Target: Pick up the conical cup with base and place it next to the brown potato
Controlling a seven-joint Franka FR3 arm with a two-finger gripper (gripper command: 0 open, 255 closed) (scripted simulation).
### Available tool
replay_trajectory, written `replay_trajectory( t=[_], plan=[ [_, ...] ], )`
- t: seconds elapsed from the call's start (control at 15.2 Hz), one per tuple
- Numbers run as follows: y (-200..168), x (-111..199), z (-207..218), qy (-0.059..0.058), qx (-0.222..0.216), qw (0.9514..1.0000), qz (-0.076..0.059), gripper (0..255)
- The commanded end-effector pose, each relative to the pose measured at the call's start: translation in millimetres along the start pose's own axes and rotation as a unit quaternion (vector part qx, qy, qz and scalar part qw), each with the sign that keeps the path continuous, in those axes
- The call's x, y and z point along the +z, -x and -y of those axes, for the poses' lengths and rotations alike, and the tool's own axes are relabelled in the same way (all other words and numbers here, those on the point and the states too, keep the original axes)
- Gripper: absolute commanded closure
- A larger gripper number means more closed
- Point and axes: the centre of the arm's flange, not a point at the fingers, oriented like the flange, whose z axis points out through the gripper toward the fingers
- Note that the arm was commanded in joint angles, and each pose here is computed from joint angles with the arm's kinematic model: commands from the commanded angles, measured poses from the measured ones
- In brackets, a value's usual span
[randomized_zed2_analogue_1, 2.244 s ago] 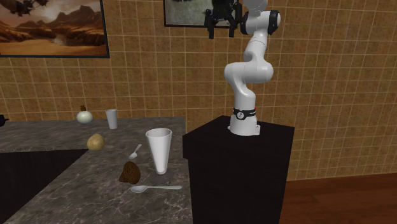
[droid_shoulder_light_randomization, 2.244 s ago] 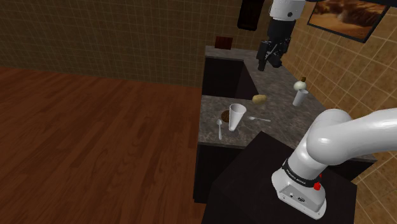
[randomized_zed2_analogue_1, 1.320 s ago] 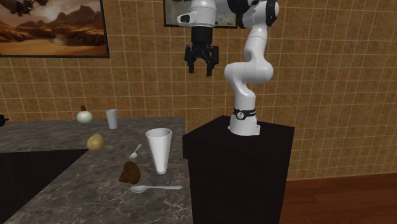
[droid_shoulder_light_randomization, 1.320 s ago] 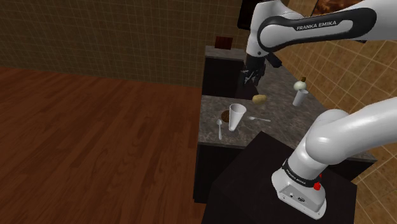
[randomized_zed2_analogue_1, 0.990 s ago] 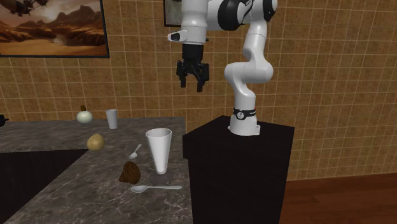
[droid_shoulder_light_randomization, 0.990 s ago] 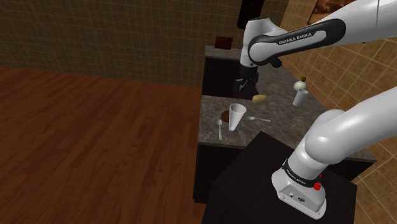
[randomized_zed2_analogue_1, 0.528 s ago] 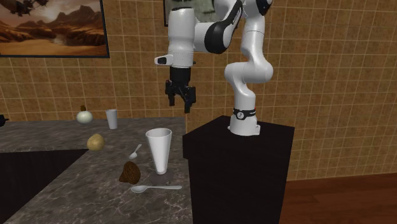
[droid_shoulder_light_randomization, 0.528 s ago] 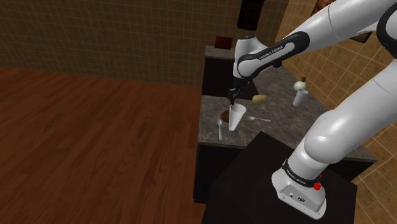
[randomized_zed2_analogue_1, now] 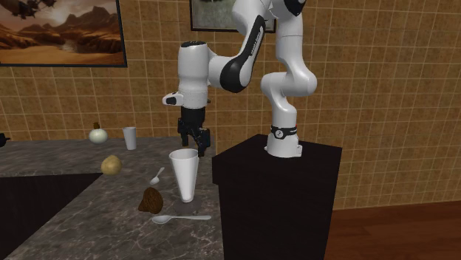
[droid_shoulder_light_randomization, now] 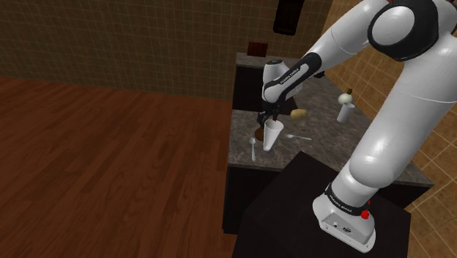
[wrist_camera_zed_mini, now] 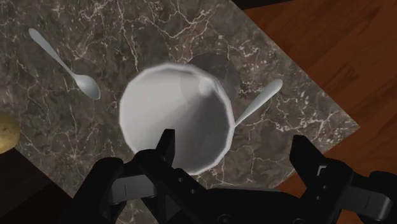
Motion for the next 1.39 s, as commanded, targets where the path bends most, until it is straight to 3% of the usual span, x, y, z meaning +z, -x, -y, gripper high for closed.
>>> replay_trajectory(
  t=[0.0,0.4,0.92,0.99,1.32],
  plan=[
    [-3,11,0,0.001,0.000,1.0000,0.000,0],
    [-3,46,0,0.001,0.000,1.0000,0.000,0],
    [-3,46,0,0.001,0.000,1.0000,0.000,0],
    [-3,46,0,0.001,0.000,1.0000,0.000,255],
    [-3,46,0,0.001,0.000,1.0000,0.000,255]
  ],
)
